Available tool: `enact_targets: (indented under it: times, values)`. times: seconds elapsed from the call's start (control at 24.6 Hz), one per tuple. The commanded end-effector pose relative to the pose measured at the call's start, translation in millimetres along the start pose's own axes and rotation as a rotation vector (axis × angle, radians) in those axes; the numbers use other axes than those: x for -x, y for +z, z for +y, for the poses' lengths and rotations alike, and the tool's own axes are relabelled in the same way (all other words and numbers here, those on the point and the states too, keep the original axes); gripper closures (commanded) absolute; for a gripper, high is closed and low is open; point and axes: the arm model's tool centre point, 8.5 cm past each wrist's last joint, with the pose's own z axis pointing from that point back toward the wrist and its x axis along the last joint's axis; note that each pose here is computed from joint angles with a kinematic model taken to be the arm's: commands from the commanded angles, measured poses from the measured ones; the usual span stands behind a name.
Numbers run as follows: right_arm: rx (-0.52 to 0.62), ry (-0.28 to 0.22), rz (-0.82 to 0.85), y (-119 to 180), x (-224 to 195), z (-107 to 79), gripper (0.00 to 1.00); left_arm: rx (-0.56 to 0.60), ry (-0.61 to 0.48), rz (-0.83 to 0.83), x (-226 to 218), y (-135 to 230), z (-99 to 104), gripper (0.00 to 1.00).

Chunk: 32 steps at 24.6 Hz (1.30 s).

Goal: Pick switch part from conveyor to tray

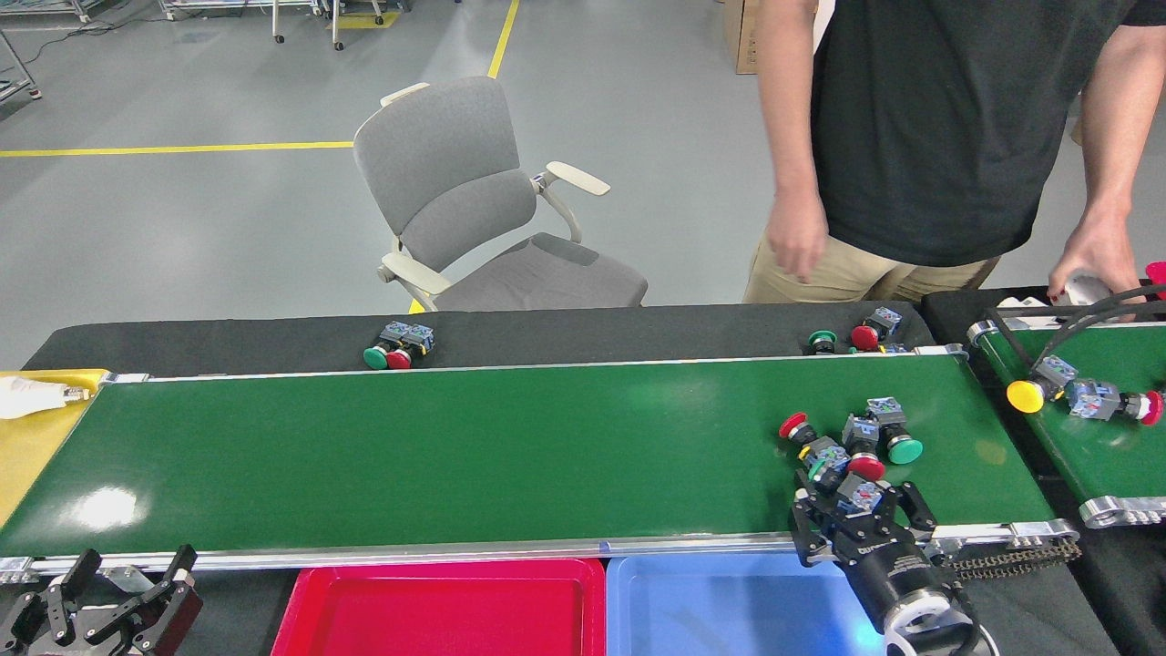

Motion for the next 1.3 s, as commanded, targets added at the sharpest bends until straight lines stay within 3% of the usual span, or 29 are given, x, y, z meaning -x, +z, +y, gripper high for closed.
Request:
enact_targets:
  times: [0.0,0.12,0.16,0.2,0.28,0.32,0.53,0.69,0.73,0.77,0.89,0.97,1.06,1.14,1.26]
  values:
    - [0.047,0.017,-0.154,-8.8,-39.9,-13.9,0.98,-0.018,-0.01,0.007,4.7,-0.4,6.5,0.0]
    - [0.074,0.041,-0.358,-23.5,-111.1,-25.1,0.98,-0.018,-0.008,0.005,4.1,-0.6,6.3,0.0]
    - [0.076,0.058,-0.445,-28.1,-142.9,-27.0,0.93,-0.018,-0.009,0.004,4.0,-0.6,6.3,0.0]
    - [0.066,0.083,-0.514,-28.8,-168.9,-24.2,0.77,-0.017,-0.01,0.002,3.8,-0.7,6.4,0.0]
    - [0.035,0.11,-0.601,-30.6,-205.6,-13.8,0.06,-0.021,-0.01,-0.001,3.3,-2.6,7.7,0.0]
    - [0.032,0.105,-0.634,-34.1,-222.6,-13.3,0.0,-0.021,-0.01,-0.001,2.9,-3.1,7.5,0.0]
    - [0.006,0.09,-0.694,-35.7,-250.3,-6.1,0.0,-0.013,-0.006,0.004,4.5,-3.2,4.5,0.0]
    - [0.036,0.07,-0.665,-36.0,-247.4,-16.3,0.01,-0.018,-0.004,0.008,5.2,-2.3,4.8,0.0]
    - [0.071,0.059,-0.627,-35.5,-239.3,-27.0,0.01,-0.017,-0.003,0.009,4.6,-1.5,4.5,0.0]
    - [0.106,0.041,-0.559,-33.8,-224.7,-37.7,0.01,-0.016,-0.002,0.011,4.8,-1.0,3.9,0.0]
    - [0.133,-0.067,-0.205,-13.5,-164.2,-33.8,0.03,-0.012,0.004,0.011,3.2,1.9,1.7,0.0]
    - [0.222,-0.097,0.029,8.5,-121.2,-33.2,0.03,-0.014,0.005,0.03,10.3,6.1,3.3,0.0]
    - [0.293,-0.045,0.225,41.1,-75.6,-20.1,0.02,-0.014,0.001,0.035,17.3,11.0,4.1,0.0]
    - [0.278,-0.008,0.335,58.9,-45.7,-9.4,0.02,-0.013,0.008,0.045,23.4,18.1,2.1,0.0]
    - [0.236,-0.001,0.417,78.2,-23.4,4.5,0.02,-0.01,0.015,0.047,25.2,24.2,-1.2,0.0]
